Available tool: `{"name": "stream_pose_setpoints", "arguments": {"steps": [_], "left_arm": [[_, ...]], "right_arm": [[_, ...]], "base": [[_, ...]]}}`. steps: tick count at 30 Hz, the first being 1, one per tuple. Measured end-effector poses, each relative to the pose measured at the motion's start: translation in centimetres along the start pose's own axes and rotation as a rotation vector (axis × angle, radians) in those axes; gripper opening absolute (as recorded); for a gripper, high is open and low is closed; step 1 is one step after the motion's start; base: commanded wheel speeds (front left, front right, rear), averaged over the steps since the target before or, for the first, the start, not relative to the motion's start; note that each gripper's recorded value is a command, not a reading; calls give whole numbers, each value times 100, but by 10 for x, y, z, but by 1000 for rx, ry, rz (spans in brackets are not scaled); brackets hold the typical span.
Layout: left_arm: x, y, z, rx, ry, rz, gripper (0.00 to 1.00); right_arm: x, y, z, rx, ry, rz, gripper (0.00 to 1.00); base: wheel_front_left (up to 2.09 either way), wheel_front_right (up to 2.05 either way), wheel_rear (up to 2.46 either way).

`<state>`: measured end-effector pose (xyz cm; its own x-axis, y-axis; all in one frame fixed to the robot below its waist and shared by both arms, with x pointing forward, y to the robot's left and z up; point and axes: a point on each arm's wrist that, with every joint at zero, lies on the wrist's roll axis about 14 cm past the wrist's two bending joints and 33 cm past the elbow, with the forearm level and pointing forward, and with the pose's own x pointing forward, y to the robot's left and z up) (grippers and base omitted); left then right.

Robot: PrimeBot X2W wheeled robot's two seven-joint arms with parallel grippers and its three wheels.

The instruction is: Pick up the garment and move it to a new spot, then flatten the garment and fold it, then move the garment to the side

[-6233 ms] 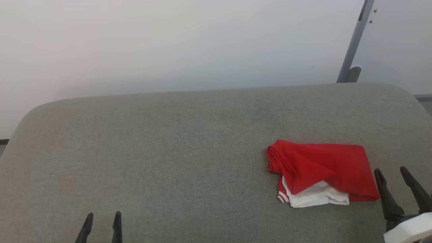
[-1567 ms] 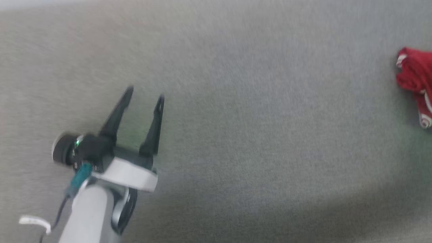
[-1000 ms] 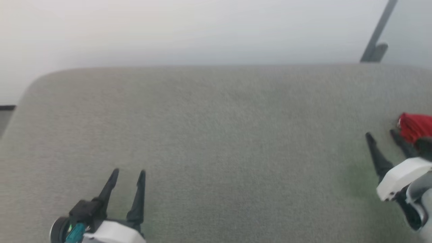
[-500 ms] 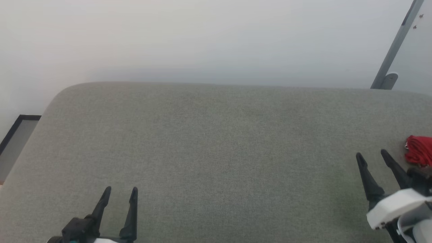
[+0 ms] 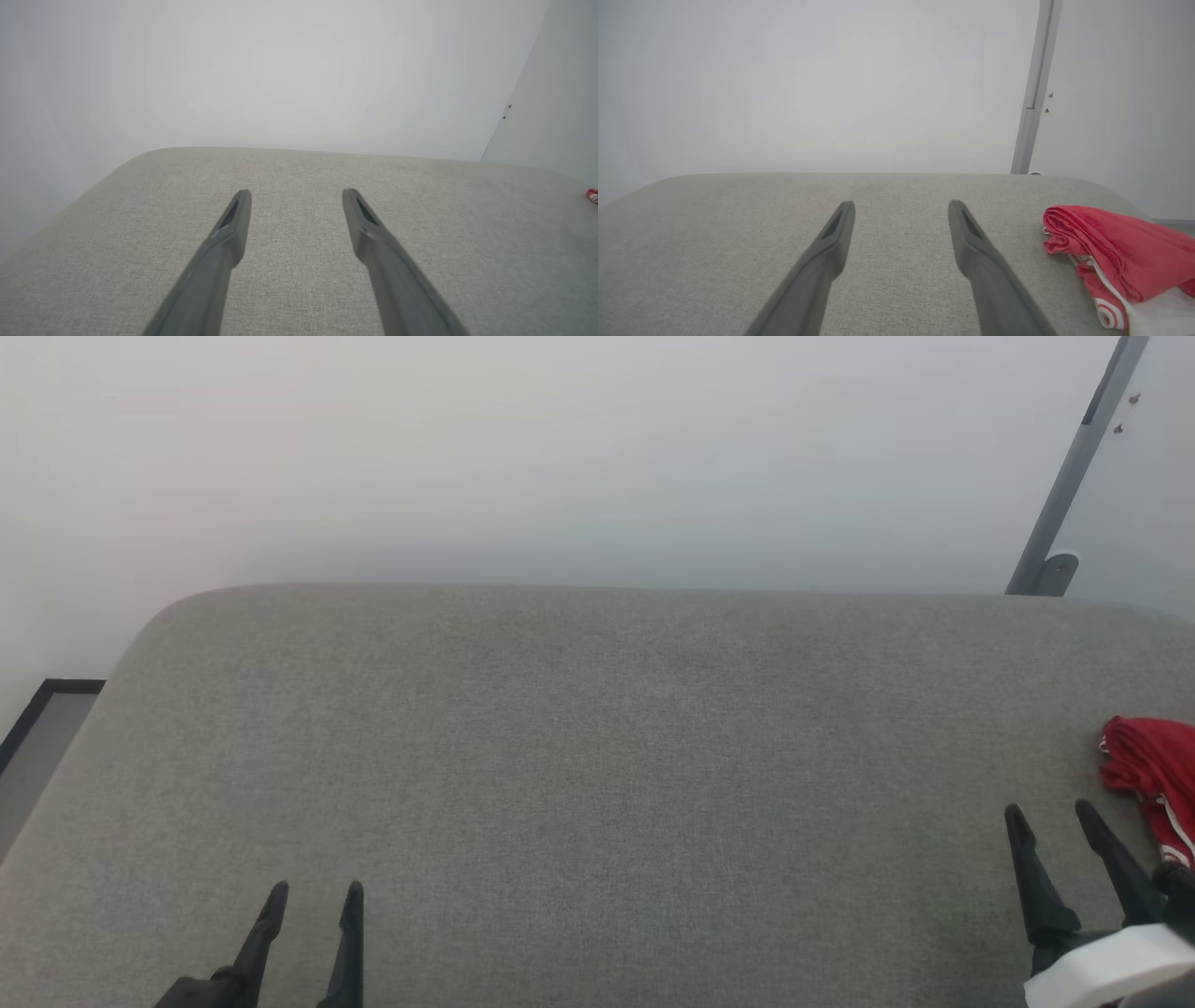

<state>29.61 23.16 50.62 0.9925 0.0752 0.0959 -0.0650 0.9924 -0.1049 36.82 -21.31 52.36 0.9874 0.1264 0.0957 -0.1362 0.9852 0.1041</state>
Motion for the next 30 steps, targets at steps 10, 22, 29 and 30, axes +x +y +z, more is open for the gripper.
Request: {"name": "stream_pose_setpoints", "arguments": {"steps": [10,22,29,30], "left_arm": [[-5,6,1,3,0,18,100],[-6,8,-1,-1,4,26,100],[-6,9,-1,-1,4,28,100],[-6,9,-1,-1,5,28,100]], "right_arm": [[-6,2,4,15,-11,-17,100],[-6,7,3,28,-2,-12,100],[-6,9,3,37,-4,-12,100],[-7,10,3,39,-4,-12,100]], "base": [[0,0,0],[0,0,0],[0,0,0],[0,0,0]]}}
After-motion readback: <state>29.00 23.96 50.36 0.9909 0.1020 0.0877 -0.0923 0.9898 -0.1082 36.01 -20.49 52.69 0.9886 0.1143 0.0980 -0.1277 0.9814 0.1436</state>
